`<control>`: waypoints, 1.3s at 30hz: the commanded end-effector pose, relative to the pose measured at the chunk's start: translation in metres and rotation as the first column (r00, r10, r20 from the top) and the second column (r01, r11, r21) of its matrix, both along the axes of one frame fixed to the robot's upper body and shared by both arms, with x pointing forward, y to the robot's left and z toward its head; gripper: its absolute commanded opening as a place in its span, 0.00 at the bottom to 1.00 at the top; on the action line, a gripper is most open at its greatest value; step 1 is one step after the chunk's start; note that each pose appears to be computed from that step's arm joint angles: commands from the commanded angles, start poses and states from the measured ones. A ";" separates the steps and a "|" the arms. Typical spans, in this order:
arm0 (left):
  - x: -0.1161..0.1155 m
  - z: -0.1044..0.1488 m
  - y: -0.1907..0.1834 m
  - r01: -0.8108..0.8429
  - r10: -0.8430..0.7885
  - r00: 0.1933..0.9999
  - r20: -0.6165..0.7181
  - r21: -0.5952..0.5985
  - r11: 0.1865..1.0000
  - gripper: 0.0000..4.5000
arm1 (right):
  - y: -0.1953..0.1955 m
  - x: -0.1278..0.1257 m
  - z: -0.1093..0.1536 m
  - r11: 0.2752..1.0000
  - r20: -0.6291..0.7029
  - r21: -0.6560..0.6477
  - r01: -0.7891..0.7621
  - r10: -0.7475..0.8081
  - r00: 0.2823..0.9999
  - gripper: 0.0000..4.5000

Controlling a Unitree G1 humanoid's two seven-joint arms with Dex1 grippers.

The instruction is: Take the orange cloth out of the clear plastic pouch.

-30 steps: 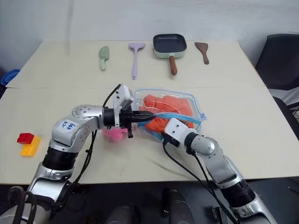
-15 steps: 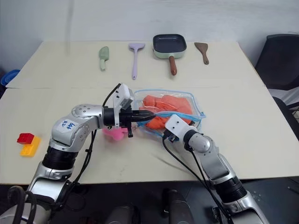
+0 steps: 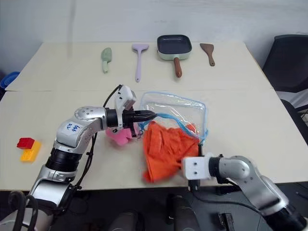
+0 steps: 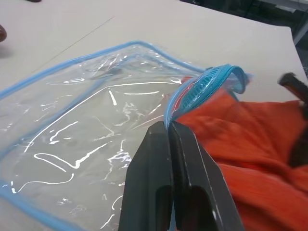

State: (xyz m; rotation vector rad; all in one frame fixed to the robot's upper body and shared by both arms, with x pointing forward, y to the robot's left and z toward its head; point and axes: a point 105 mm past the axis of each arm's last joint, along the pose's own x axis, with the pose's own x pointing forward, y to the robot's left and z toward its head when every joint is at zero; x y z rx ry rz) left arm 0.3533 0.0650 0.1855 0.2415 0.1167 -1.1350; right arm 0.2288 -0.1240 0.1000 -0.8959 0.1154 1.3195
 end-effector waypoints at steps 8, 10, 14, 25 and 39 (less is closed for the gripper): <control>-0.001 0.005 0.020 -0.011 0.000 0.994 0.112 0.097 0.995 0.00 | -0.098 -0.006 0.031 0.962 0.057 -0.179 0.206 -0.199 0.978 0.01; -0.013 0.005 0.019 0.052 -0.065 0.992 0.112 0.109 0.993 0.00 | -0.126 0.004 0.036 0.929 0.103 -0.174 0.327 -0.313 0.944 0.01; -0.039 -0.003 0.010 0.184 -0.202 0.974 0.106 0.154 0.971 0.00 | -0.179 0.028 0.045 0.820 0.201 -0.068 0.568 -0.546 0.813 0.01; -0.062 -0.026 0.006 0.303 -0.346 0.933 0.100 0.304 0.903 0.00 | -0.185 0.061 0.034 0.470 -0.085 0.337 0.816 -0.848 0.523 0.01; -0.057 -0.030 0.011 0.261 -0.310 0.945 0.109 0.320 0.911 0.00 | -0.250 0.063 0.027 0.021 -0.274 0.407 0.913 -0.951 0.144 0.01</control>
